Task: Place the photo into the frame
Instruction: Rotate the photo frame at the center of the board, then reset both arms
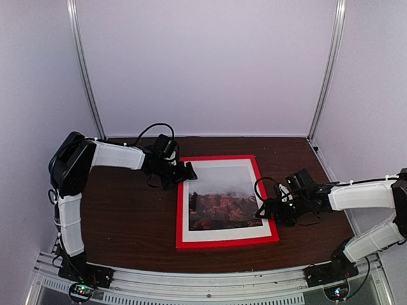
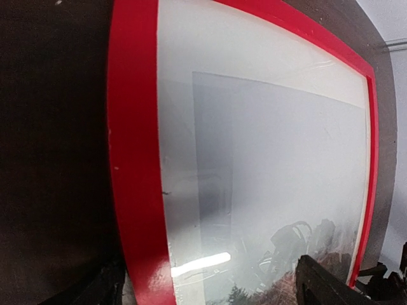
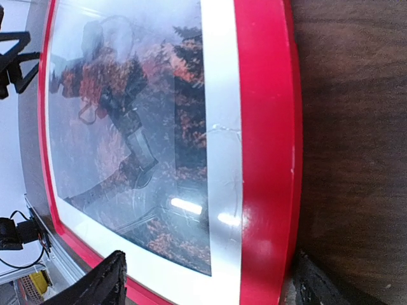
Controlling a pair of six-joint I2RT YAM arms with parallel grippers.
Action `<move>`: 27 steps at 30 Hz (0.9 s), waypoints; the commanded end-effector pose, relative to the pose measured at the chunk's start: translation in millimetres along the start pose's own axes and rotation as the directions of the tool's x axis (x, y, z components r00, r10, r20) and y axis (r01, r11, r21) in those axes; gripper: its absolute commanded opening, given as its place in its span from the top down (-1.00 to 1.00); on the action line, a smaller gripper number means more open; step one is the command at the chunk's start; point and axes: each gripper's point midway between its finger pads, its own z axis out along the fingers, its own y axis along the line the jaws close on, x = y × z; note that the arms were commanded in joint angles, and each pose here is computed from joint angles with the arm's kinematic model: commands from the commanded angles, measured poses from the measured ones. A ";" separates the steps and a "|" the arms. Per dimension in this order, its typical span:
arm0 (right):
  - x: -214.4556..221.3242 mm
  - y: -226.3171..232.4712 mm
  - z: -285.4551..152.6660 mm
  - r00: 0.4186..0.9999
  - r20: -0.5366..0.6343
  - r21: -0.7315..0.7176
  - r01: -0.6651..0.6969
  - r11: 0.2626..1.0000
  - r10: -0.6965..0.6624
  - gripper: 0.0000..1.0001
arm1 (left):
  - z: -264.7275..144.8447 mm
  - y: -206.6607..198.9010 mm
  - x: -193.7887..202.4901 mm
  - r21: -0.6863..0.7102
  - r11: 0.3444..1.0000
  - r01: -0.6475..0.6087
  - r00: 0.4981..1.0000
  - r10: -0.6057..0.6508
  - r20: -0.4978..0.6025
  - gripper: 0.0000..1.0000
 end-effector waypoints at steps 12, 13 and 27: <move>-52.7 -11.9 -70.8 0.973 0.120 0.393 0.138 0.909 -0.199 -0.86 | -109.2 18.8 -53.6 -0.270 0.930 -0.248 0.930 0.307 0.201 -0.95; -63.2 -7.3 -80.2 0.963 0.136 0.411 0.157 0.898 -0.231 -0.87 | -120.3 20.5 -54.3 -0.292 0.918 -0.268 0.917 0.337 0.216 -0.95; -134.0 15.2 -163.8 0.843 0.310 0.536 0.226 0.813 -0.439 -0.93 | -281.5 35.8 -54.6 -0.526 0.791 -0.314 0.728 0.556 0.402 -0.95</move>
